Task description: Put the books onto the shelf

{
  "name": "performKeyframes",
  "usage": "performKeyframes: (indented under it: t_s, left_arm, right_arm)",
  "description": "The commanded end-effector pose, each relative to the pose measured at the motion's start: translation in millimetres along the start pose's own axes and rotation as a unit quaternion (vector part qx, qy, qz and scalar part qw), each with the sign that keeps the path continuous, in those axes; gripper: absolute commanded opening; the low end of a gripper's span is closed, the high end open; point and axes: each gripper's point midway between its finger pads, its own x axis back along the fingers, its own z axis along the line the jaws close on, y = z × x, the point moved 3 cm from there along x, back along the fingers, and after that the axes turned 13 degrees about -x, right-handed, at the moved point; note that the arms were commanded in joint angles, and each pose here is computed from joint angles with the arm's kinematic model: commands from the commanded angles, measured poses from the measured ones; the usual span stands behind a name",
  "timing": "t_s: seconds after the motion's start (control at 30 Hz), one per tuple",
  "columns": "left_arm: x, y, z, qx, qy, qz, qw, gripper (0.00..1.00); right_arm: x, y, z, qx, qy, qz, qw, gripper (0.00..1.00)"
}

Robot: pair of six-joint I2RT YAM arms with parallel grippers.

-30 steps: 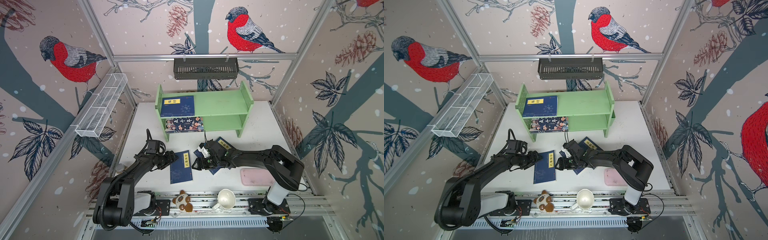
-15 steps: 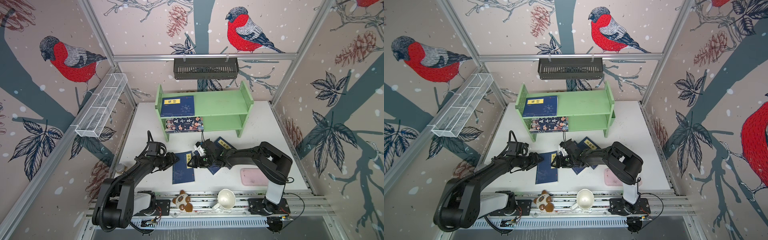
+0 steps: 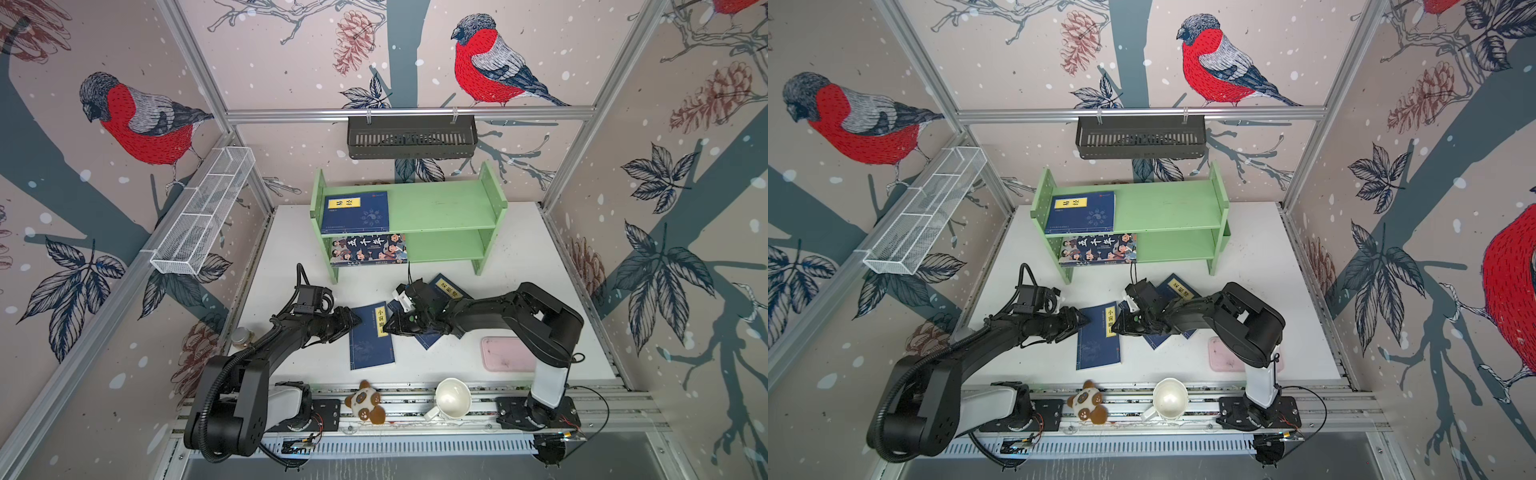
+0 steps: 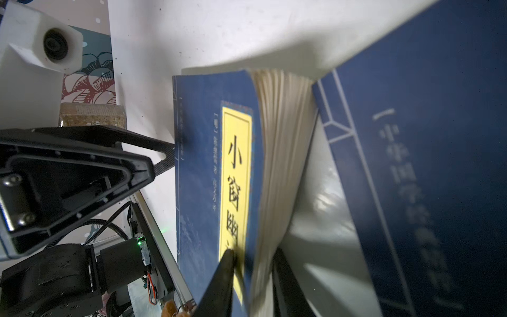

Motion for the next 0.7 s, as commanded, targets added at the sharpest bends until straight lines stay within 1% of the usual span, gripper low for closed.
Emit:
performKeyframes:
  t_s: [0.0, 0.03, 0.1, 0.23, 0.4, 0.47, 0.57, 0.67]
  left_arm:
    - [1, 1, -11, -0.009, -0.033, -0.003, 0.999, 0.6]
    - [1, 1, -12, -0.01, -0.036, -0.005, 0.999, 0.6]
    - [2, 2, -14, -0.011, -0.044, -0.007, 0.999, 0.61]
    - [3, 0, -21, -0.015, -0.063, -0.008, 0.998, 0.61]
    - [5, 0, -27, -0.018, -0.083, -0.01, 0.996, 0.6]
    - [5, 0, -28, -0.019, -0.087, -0.012, 0.996, 0.6]
    - [7, 1, -30, -0.022, -0.089, -0.016, 0.996, 0.6]
    - [9, 4, -32, -0.028, -0.087, -0.025, 0.995, 0.62]
  right_arm:
    - [4, -1, 25, 0.019, 0.057, 0.008, 0.998, 0.2]
    - [4, -1, 26, 0.022, 0.059, 0.009, 0.998, 0.17]
    - [4, -1, 29, 0.026, 0.064, 0.009, 0.998, 0.17]
    - [4, 1, 30, 0.029, 0.069, 0.008, 0.997, 0.23]
    - [4, 5, 24, 0.019, 0.069, 0.003, 0.997, 0.23]
    - [5, 6, 23, 0.017, 0.072, 0.0, 0.997, 0.21]
    - [7, 8, 23, 0.015, 0.079, -0.002, 0.997, 0.15]
    - [13, 8, 27, 0.021, 0.088, -0.001, 0.996, 0.07]
